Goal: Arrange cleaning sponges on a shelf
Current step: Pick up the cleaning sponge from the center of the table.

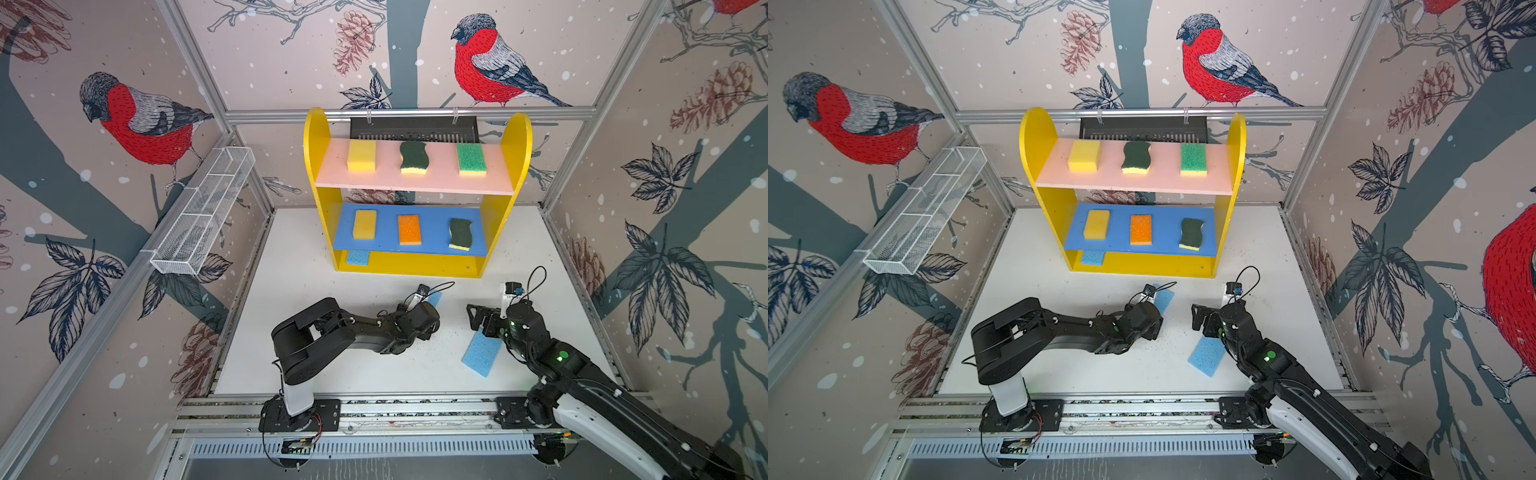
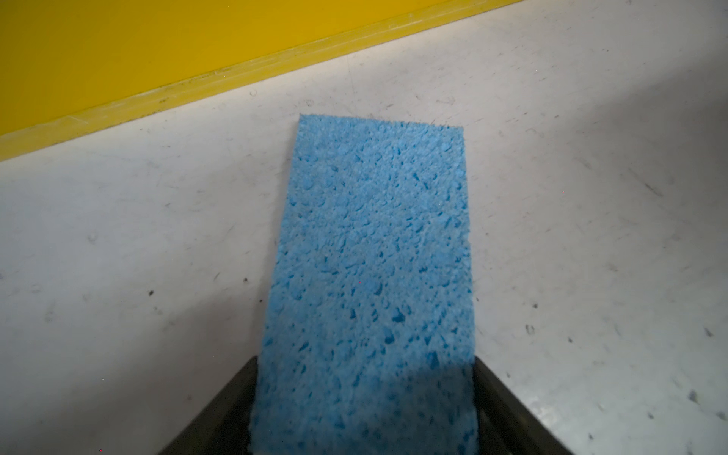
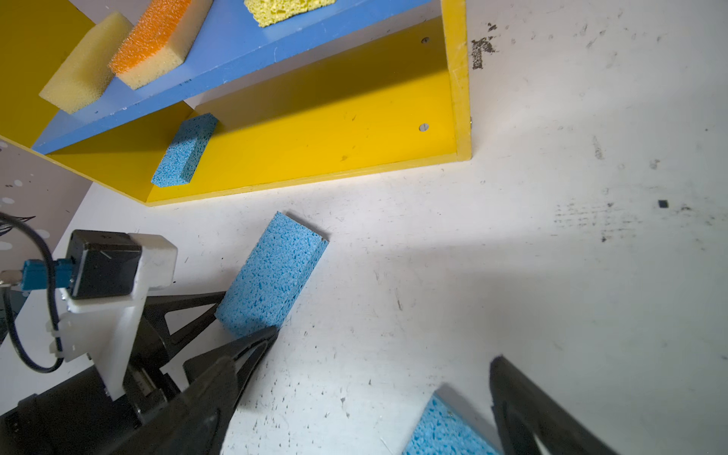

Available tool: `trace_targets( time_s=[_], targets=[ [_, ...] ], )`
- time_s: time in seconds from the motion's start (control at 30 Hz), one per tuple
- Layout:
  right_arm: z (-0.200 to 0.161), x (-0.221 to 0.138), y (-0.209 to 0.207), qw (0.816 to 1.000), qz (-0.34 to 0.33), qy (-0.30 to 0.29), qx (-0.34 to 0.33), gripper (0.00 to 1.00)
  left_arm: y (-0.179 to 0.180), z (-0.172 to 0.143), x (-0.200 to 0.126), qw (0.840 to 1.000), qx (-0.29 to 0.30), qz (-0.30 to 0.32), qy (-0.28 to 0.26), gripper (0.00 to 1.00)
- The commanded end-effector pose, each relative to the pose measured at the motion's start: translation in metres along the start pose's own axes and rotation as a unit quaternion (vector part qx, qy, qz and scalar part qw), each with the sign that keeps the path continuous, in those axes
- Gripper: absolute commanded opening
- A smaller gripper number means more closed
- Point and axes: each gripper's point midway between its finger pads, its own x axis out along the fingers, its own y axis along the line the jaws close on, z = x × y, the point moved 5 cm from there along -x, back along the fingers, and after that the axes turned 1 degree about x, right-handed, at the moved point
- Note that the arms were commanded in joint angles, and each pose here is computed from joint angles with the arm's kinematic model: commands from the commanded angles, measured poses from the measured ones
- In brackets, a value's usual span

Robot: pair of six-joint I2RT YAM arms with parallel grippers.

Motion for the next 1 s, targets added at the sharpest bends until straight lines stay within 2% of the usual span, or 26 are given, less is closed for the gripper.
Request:
trace_targets(
  time_s=[0.0,0.33,0.57,0.73,0.97],
  targets=[
    [0.004,-0.001,0.003,1.0,0.01,-0.009,-0.003,1.0,0.003,-0.036,-0.002,0.996,0.011,-0.018,0.087,0.75],
    [-0.001,0.0,0.002,1.0,0.014,-0.009,0.004,1.0,0.039,-0.045,-0.01,0.994,-0.065,0.047,0.071,0.72],
    [0.001,0.001,0.004,1.0,0.019,-0.012,0.003,1.0,0.06,-0.037,-0.015,0.987,-0.117,0.101,0.045,0.7],
    [0.0,0.006,0.005,1.0,0.023,-0.01,-0.003,1.0,0.07,-0.022,-0.024,0.986,-0.139,0.096,0.002,0.72],
    [0.001,0.01,0.008,0.999,0.026,-0.013,-0.013,1.0,0.069,0.001,-0.022,0.987,-0.13,0.094,-0.018,0.71]
  ],
)
